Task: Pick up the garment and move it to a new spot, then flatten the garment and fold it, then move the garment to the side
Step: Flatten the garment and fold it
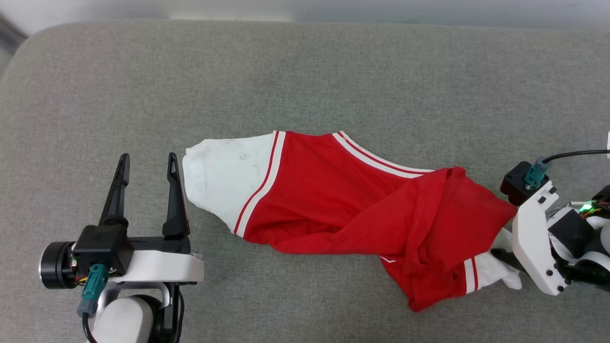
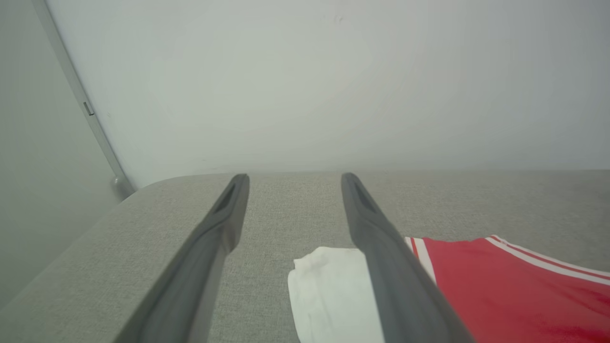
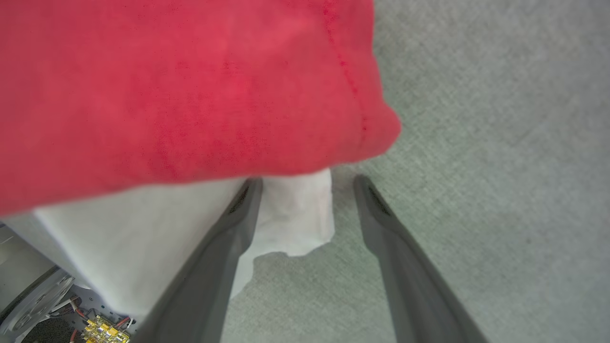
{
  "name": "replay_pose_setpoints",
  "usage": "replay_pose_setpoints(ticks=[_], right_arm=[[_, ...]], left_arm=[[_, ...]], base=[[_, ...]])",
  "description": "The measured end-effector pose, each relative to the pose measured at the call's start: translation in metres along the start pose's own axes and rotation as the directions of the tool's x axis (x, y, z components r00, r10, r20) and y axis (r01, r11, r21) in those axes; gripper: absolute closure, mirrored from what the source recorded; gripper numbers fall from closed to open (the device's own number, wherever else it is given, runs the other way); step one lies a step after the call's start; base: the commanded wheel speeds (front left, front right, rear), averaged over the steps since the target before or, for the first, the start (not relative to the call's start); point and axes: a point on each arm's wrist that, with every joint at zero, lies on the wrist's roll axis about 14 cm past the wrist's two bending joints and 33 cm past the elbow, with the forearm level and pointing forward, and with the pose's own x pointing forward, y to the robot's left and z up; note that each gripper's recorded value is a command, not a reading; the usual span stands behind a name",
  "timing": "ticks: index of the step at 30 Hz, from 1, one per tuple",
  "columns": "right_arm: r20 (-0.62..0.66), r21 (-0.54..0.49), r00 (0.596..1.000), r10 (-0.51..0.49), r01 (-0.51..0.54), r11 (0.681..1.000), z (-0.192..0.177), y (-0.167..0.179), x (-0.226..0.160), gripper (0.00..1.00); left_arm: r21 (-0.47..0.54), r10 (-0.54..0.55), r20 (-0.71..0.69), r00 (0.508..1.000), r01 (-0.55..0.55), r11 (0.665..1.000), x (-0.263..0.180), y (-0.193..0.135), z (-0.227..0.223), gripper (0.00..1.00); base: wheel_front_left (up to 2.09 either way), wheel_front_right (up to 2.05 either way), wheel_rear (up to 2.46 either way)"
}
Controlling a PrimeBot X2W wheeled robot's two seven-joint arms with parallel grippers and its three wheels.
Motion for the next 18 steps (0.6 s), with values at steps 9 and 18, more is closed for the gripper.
replay_pose_setpoints(ticks=[9,18], right_arm=[[0.005,-0.007,0.999,0.034,-0.034,0.999,-0.007,0.003,0.023,1.00],[0.246,0.020,0.954,-0.174,0.174,0.985,0.052,-0.070,-0.023,1.00]], left_arm=[[0.009,0.009,-0.020,1.000,-0.009,1.000,0.003,0.004,-0.013,0.00],[0.000,-0.020,0.000,1.000,0.020,1.000,0.004,-0.005,-0.007,0.00]], base=[[0.00,0.00,0.00],[0.00,0.00,0.00]])
